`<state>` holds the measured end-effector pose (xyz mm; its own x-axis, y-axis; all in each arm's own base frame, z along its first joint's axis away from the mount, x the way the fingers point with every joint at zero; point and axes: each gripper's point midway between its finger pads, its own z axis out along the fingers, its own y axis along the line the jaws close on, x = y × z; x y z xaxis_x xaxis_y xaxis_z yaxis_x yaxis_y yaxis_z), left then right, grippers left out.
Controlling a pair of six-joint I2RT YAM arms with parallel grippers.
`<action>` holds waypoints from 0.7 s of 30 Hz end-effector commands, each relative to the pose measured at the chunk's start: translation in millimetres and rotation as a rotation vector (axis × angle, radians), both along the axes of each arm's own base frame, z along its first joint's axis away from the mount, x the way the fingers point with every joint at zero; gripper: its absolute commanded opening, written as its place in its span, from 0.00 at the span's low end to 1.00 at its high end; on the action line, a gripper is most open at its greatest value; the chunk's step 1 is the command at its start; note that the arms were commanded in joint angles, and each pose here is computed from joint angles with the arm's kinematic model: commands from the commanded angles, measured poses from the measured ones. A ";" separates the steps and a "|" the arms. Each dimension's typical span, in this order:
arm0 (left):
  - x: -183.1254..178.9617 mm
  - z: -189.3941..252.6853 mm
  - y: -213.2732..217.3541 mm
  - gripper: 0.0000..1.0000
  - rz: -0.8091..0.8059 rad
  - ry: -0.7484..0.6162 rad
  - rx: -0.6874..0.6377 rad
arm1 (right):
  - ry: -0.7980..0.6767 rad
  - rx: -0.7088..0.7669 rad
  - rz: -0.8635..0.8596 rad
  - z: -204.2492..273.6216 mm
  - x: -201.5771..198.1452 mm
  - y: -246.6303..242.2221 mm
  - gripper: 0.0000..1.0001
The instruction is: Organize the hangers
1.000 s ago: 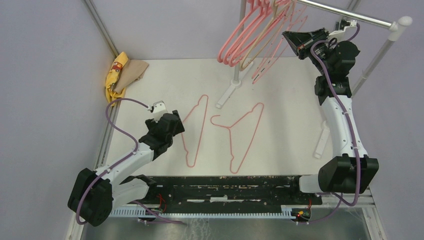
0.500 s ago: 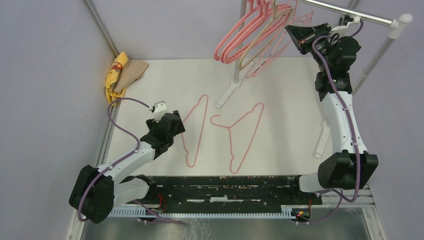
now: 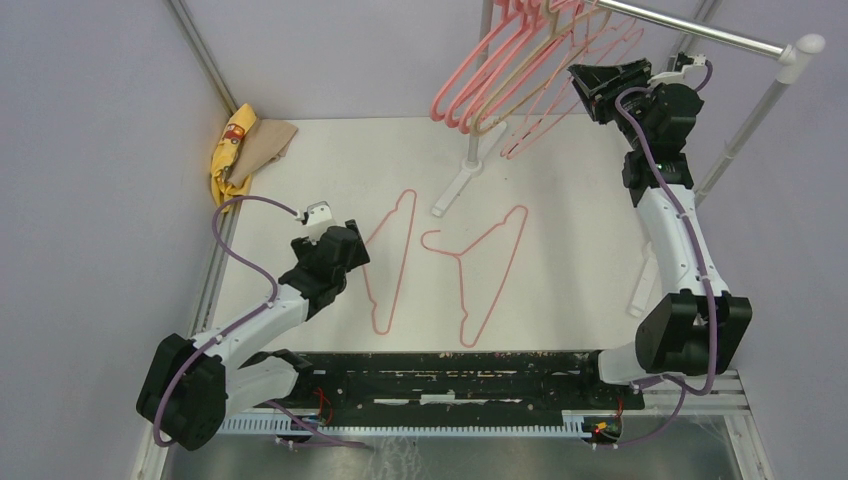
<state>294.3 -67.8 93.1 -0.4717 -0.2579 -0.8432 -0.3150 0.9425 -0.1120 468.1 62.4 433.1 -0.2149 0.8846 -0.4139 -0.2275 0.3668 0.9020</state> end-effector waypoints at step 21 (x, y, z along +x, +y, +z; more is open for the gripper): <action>8.2 -3.3 -2.8 0.99 -0.014 0.005 0.034 | 0.086 -0.529 0.082 -88.6 -186.9 36.8 0.72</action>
